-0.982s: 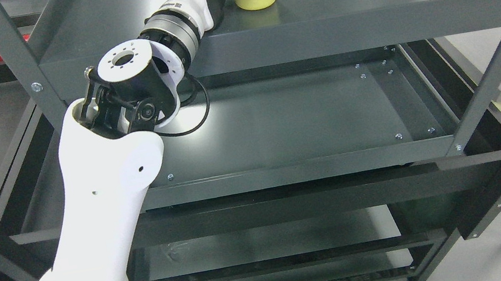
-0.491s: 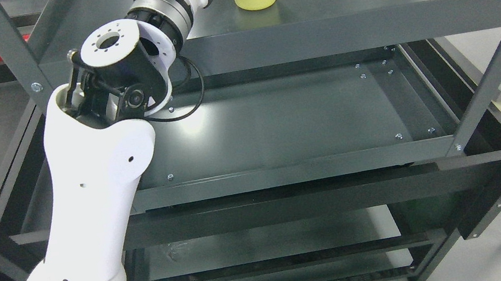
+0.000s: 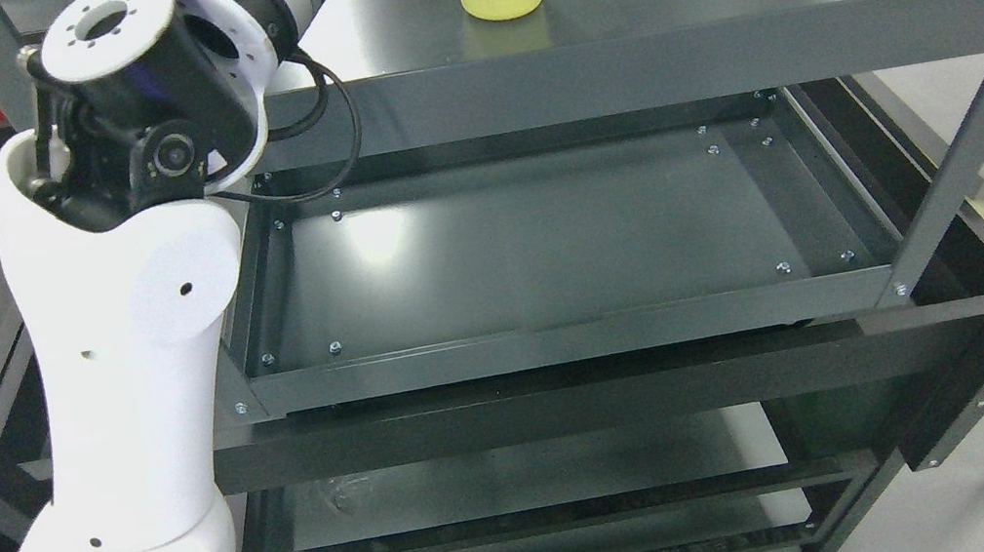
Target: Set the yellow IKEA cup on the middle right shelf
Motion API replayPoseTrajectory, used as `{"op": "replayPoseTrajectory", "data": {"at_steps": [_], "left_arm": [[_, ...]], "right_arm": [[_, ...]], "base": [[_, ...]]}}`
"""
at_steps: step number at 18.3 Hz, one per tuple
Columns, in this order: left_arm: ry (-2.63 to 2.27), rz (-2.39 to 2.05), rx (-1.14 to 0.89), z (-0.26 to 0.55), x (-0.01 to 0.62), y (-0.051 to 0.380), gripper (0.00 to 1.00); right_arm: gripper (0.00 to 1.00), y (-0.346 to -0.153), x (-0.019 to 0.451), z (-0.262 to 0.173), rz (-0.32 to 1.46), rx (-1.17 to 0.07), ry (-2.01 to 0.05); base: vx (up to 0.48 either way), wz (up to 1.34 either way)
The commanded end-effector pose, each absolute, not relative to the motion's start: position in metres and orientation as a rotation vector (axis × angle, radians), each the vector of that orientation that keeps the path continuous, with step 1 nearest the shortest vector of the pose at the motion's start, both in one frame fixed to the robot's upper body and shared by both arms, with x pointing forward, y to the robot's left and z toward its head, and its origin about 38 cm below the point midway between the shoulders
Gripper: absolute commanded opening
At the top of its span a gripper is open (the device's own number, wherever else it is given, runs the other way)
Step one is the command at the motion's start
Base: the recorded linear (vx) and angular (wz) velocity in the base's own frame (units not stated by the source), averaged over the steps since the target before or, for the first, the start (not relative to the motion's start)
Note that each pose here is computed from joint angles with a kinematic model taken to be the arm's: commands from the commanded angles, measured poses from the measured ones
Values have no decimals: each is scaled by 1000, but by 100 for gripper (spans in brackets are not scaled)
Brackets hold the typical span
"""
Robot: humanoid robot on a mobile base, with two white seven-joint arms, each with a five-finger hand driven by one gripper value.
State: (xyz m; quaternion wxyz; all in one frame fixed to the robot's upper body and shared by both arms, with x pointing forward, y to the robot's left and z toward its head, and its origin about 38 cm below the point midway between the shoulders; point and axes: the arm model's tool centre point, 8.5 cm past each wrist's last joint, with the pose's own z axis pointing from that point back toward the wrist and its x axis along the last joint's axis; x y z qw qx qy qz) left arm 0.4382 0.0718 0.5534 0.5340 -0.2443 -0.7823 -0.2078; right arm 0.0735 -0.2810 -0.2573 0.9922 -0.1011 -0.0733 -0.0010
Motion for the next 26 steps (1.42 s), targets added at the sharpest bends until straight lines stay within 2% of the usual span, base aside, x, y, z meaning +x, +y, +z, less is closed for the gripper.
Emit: {"op": "replayPoseTrajectory", "data": {"at_steps": [1,5,9,17,19,22,24,26], "left_arm": [[-1902,-741,-803,574,407,87,99],[-1782,-1026,-989,556,390,72,99],[-1438,-1351,-1239,479,372,39,98],[-948,-1324,-1389,315,346,-14,98],[-911,-1258,-1331,270,347,-17,98],[-1117,-1156,-1131,216,375,-7,99],[-1420,-1039,-944,202,404,13,99],[-1704,-870,-648,209,432,43,98]], "right_arm": [[100,-291,64,-257,-8,-216,-132],[99,-291,64,-257,-8,-216,-132],[99,-291,64,-257,-8,-216,-132],[99,-291,64,-257,-8,-216,-132],[99,-291,64,-257,-8,-216,-132],[99,-291,64,-257,-8,-216,-132],[99,-291,64,-257,-8,-216,-132],[99,-291,64,-257,-8,-216,-132]], "base": [[0,0],[0,0],[0,0],[0,0],[0,0],[0,0],[0,0],[0,0]]}}
